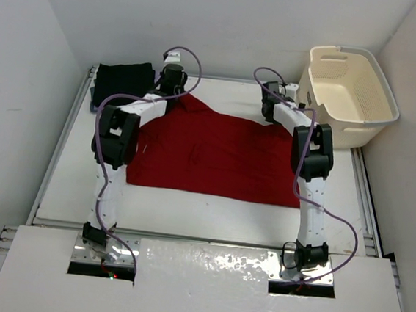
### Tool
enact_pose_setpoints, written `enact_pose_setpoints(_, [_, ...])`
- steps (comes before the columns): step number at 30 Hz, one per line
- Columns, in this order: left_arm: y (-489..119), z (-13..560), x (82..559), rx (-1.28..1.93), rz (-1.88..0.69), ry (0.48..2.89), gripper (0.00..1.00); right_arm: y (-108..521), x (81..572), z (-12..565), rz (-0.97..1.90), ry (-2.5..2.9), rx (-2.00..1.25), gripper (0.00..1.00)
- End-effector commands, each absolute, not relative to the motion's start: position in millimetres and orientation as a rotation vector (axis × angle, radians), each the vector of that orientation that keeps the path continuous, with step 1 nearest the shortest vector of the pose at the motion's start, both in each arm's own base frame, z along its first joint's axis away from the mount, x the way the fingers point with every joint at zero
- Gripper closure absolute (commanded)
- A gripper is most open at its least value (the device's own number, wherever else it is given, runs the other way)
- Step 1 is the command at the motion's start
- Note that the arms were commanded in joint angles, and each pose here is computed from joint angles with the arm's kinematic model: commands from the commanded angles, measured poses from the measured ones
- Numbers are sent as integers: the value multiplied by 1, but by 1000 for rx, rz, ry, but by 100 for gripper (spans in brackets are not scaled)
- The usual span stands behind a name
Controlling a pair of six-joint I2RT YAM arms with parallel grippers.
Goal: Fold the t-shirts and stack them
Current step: Grap the side of the flattened tshirt furthest away from the robot with both arms
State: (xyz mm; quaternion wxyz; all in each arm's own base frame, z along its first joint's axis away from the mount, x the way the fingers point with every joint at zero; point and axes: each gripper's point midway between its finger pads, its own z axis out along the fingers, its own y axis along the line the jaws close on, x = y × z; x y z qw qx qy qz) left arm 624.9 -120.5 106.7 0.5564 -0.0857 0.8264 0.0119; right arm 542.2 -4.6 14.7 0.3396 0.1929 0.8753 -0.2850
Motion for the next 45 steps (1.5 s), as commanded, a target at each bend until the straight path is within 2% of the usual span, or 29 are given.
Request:
enact_pose_setpoints(1, [-131, 167, 624, -219, -58, 1844, 100, -14, 538, 19, -729, 2281, 546, 9])
enact_pose_setpoints(5, [-131, 168, 620, -211, -63, 1851, 100, -24, 515, -3, -713, 2352, 569, 17])
enact_pose_setpoints(8, [-133, 171, 615, -207, -76, 1850, 100, -27, 511, -2, -713, 2339, 575, 28])
enact_pose_setpoints(11, [-132, 173, 609, -209, -82, 1852, 100, -27, 514, 3, -708, 2319, 580, 46])
enact_pose_setpoints(12, [-131, 179, 607, -211, -84, 1841, 100, -27, 515, 4, -705, 2308, 583, 56])
enact_pose_setpoints(21, [-130, 176, 588, -198, -103, 1852, 100, -28, 533, 4, -704, 2274, 555, 75])
enact_pose_setpoints(26, [-127, 182, 589, -201, -89, 1840, 100, -26, 540, 6, -691, 2263, 560, 100])
enact_pose_setpoints(31, [-127, 193, 585, -212, -93, 1834, 100, -25, 545, 22, -679, 2244, 538, 100])
enact_pose_setpoints(35, [-123, 192, 567, -237, -102, 1867, 100, -24, 530, 41, -656, 2220, 526, 100])
enact_pose_setpoints(42, [-115, 175, 505, -350, -130, 1949, 100, -20, 506, 51, -586, 2197, 493, 100])
enact_pose_setpoints(45, [-111, 145, 469, -412, -108, 2026, 100, -19, 499, 53, -561, 2189, 469, 100])
